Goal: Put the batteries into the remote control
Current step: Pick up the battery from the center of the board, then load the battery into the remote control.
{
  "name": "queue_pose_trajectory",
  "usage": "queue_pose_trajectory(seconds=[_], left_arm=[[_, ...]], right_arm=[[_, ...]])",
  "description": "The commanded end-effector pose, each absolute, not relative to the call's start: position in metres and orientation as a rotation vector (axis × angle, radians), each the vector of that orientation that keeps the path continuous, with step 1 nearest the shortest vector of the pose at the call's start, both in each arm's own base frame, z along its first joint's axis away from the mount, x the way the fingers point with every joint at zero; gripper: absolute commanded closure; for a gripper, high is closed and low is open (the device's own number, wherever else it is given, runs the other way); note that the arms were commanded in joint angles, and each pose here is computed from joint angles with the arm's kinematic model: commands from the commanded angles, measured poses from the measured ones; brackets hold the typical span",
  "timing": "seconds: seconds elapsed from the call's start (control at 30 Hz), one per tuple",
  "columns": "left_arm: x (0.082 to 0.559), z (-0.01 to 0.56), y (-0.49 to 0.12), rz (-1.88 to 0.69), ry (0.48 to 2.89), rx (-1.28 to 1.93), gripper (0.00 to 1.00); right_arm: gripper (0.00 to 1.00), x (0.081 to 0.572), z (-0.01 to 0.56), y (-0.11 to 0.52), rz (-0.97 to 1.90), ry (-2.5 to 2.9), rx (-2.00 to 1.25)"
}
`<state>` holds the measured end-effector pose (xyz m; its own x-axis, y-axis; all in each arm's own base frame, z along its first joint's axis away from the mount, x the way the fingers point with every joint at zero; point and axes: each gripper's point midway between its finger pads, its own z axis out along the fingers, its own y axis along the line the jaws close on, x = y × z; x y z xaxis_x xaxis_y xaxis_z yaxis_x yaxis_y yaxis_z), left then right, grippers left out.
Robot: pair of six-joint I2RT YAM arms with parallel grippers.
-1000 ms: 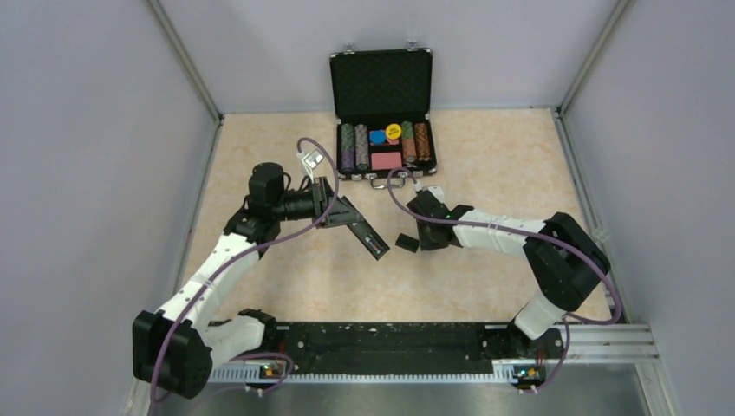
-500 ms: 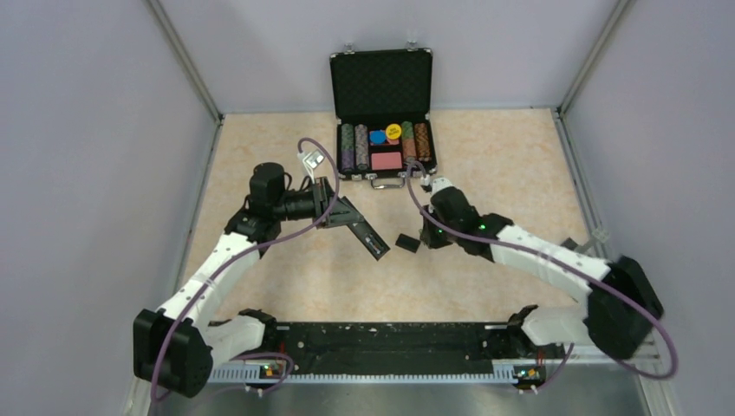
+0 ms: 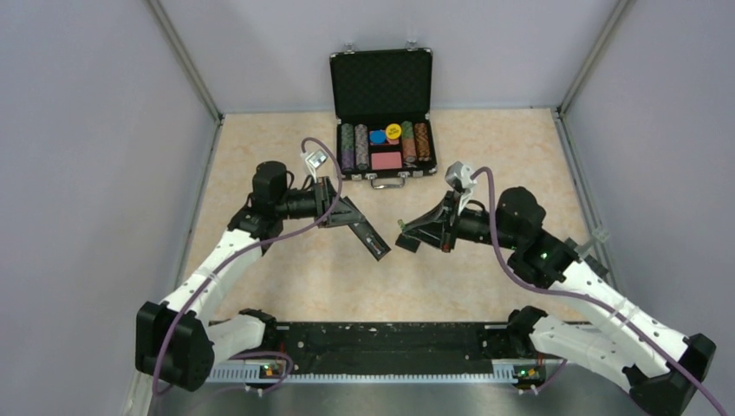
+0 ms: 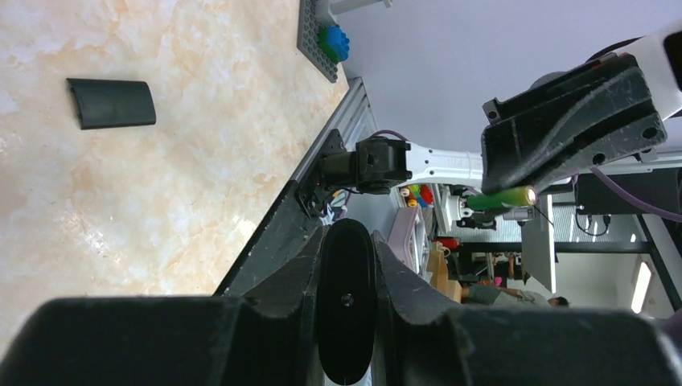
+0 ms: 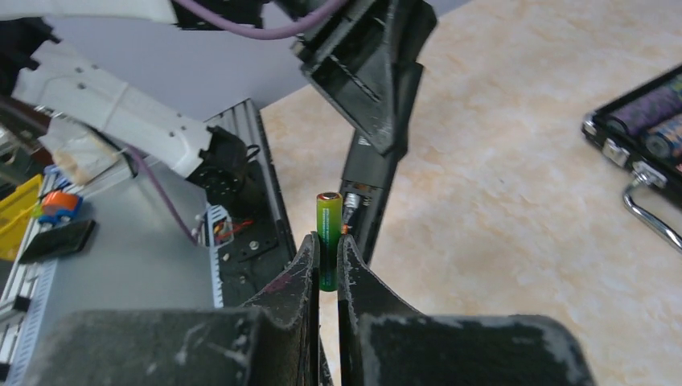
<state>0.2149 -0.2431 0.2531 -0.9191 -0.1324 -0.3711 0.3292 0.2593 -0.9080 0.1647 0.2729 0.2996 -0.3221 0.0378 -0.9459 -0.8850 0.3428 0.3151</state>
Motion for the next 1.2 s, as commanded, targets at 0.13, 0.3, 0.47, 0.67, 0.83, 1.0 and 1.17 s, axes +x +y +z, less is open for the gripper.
queue_pose_trajectory(seconds=[0.13, 0.3, 0.47, 0.67, 0.83, 1.0, 1.17], left_arm=[[0.215, 0.272, -0.249, -1.77, 2.09, 0.266, 1.0], [0.214, 0.273, -0.252, -1.842, 2.112, 0.229, 1.0], [0.209, 0.266, -0.261, -1.974, 2.192, 0.2, 1.0], [0.207, 0.235, -0.269, -1.985, 2.334, 0.22, 1.0], [0.206, 0.216, -0.286, -2.03, 2.403, 0.24, 1.0], [0.21, 0.194, -0.304, -2.05, 2.455, 0.248, 1.0], [0.218, 0.184, -0.311, -2.051, 2.453, 0.245, 1.0]], right_arm=[[1.0, 0.121, 0.358, 0.277, 1.323, 1.348, -0.974], [0.98, 0.159, 0.334, 0.279, 1.224, 1.66, -0.803], [1.0, 0.185, 0.294, 0.272, 1.091, 2.078, -0.571], [1.0, 0.173, 0.271, 0.267, 1.102, 2.254, -0.469], [1.0, 0.162, 0.249, 0.263, 1.108, 2.37, -0.439], [1.0, 0.152, 0.226, 0.26, 1.1, 2.468, -0.417], [1.0, 0.145, 0.202, 0.257, 1.079, 2.544, -0.392]])
